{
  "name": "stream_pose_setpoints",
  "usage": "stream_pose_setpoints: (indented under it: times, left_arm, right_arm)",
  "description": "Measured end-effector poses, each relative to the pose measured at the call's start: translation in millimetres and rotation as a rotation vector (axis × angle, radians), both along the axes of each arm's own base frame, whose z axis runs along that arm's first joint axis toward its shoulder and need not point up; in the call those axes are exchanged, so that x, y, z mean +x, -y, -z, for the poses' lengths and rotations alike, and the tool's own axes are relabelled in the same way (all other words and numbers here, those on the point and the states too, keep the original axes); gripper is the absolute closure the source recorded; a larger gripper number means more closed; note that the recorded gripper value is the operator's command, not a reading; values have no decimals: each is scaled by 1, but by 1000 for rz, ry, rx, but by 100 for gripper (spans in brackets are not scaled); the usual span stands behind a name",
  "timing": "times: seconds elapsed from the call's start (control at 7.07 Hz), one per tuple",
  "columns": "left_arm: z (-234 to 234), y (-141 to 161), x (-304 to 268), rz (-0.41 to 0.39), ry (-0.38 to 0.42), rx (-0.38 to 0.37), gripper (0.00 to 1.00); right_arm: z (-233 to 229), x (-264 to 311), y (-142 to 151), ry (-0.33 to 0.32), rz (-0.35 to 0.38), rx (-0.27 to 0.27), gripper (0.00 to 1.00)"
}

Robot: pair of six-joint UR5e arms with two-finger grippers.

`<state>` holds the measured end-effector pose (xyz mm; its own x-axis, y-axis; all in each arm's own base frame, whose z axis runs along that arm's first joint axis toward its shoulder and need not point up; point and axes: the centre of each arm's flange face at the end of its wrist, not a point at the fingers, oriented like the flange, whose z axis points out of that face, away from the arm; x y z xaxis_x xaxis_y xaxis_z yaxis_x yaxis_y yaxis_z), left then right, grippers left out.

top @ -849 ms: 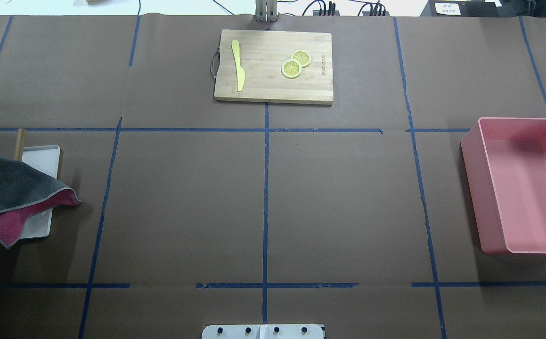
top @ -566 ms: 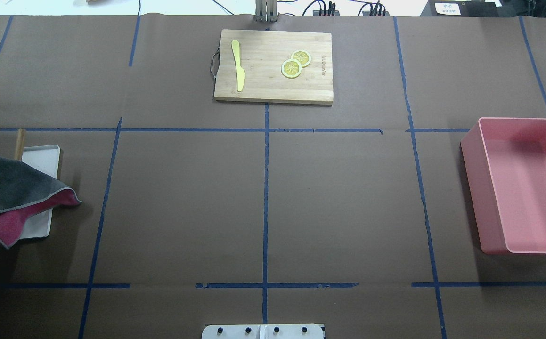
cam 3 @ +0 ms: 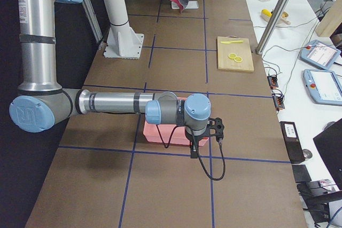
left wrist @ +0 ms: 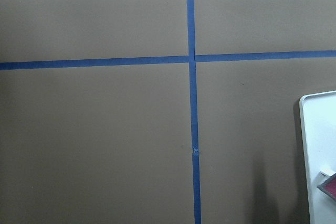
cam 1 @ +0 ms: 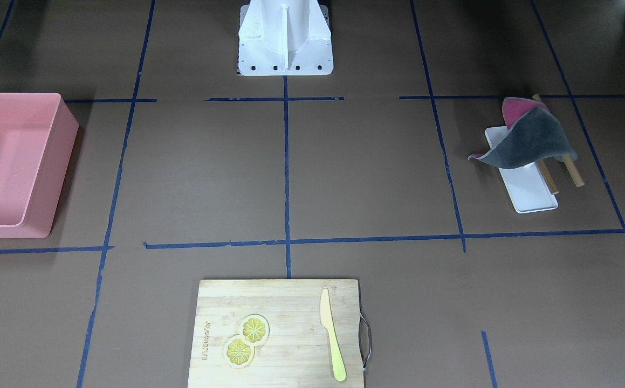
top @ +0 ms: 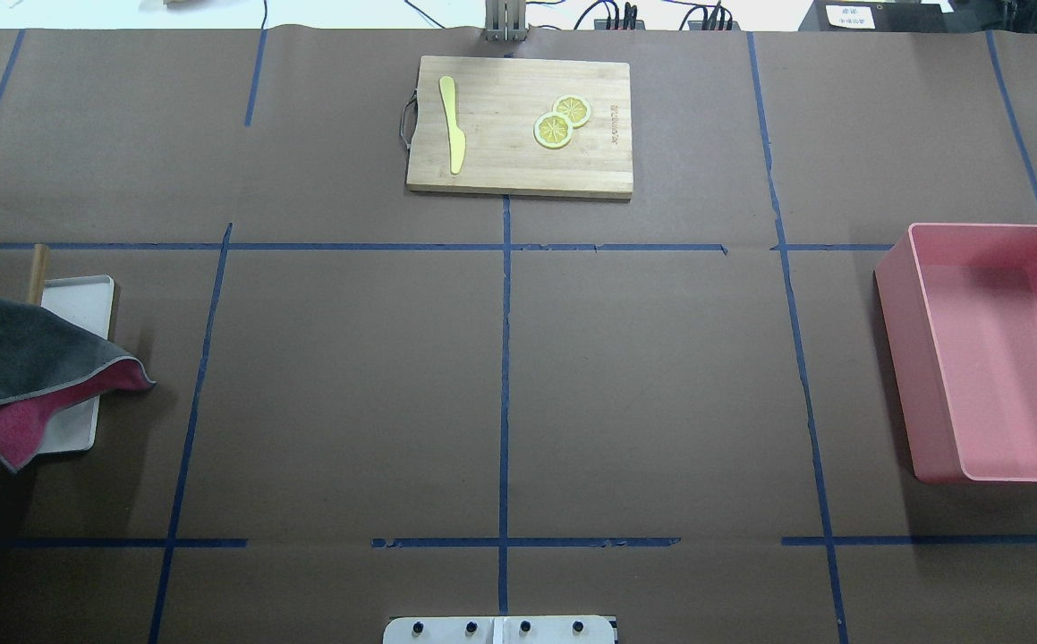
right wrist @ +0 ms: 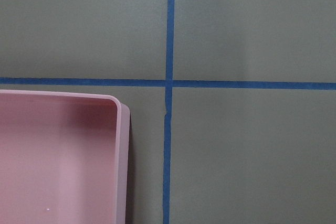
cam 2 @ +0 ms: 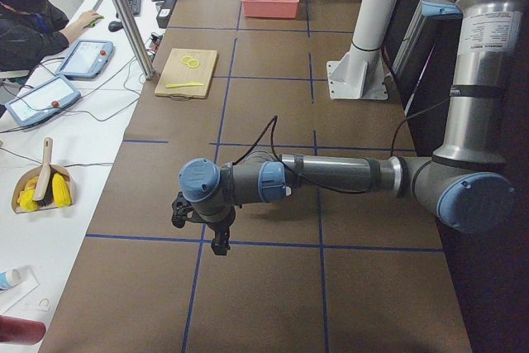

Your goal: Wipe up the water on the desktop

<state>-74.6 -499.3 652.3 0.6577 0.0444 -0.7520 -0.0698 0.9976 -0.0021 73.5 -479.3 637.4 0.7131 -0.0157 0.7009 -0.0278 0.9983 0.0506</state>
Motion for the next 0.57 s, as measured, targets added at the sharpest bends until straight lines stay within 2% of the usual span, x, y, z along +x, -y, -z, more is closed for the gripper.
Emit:
stream_pose_setpoints:
  times: [0.57]
  left_arm:
    - [8, 0, 0, 4, 0, 11, 0]
  right_arm:
    - [1, 0, 0, 3, 1, 2, 0]
